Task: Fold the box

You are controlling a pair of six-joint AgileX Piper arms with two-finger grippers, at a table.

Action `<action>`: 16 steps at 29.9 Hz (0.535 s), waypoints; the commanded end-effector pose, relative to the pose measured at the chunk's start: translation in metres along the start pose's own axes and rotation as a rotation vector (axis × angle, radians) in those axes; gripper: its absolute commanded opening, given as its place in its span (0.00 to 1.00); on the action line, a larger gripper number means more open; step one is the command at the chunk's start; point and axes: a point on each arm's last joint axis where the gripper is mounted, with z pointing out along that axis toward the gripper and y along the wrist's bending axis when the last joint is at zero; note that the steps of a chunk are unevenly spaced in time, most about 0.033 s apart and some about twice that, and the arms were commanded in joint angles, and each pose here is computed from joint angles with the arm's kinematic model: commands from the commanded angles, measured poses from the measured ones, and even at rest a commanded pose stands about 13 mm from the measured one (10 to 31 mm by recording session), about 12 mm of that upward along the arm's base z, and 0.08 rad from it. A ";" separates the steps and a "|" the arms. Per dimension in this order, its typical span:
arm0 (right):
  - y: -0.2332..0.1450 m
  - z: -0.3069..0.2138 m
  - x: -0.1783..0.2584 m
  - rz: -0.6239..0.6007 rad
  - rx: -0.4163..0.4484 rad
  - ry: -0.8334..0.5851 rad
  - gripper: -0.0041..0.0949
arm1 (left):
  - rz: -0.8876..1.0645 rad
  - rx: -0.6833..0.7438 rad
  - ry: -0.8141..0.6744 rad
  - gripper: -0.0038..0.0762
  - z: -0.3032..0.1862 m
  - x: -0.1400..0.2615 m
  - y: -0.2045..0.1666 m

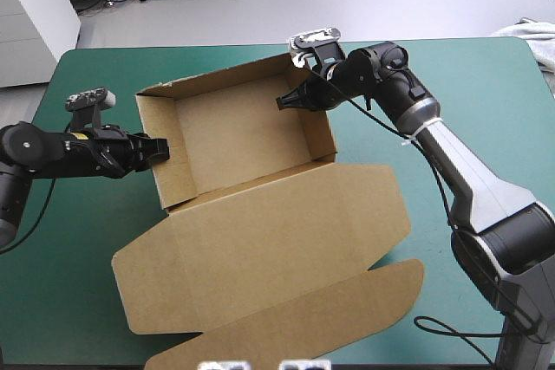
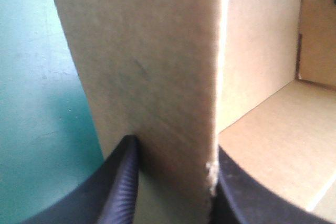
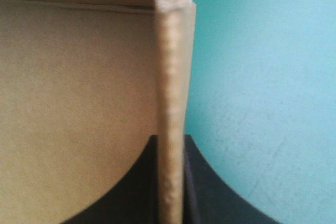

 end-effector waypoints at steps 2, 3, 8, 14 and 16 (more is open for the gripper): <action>0.015 -0.035 -0.006 -0.019 -0.030 -0.024 0.03 | 0.079 0.012 -0.061 0.04 0.008 -0.008 -0.021; 0.014 -0.035 -0.004 -0.029 -0.018 -0.002 0.03 | 0.085 0.018 -0.059 0.04 0.011 -0.009 -0.023; 0.009 -0.036 0.008 -0.054 0.044 0.130 0.03 | 0.075 0.033 -0.057 0.04 0.028 -0.019 -0.029; 0.004 -0.037 0.016 -0.027 0.093 0.217 0.02 | 0.097 0.004 -0.053 0.04 0.037 -0.034 -0.027; 0.004 -0.035 0.018 -0.001 0.097 0.228 0.02 | 0.098 0.002 -0.046 0.04 0.041 -0.037 -0.026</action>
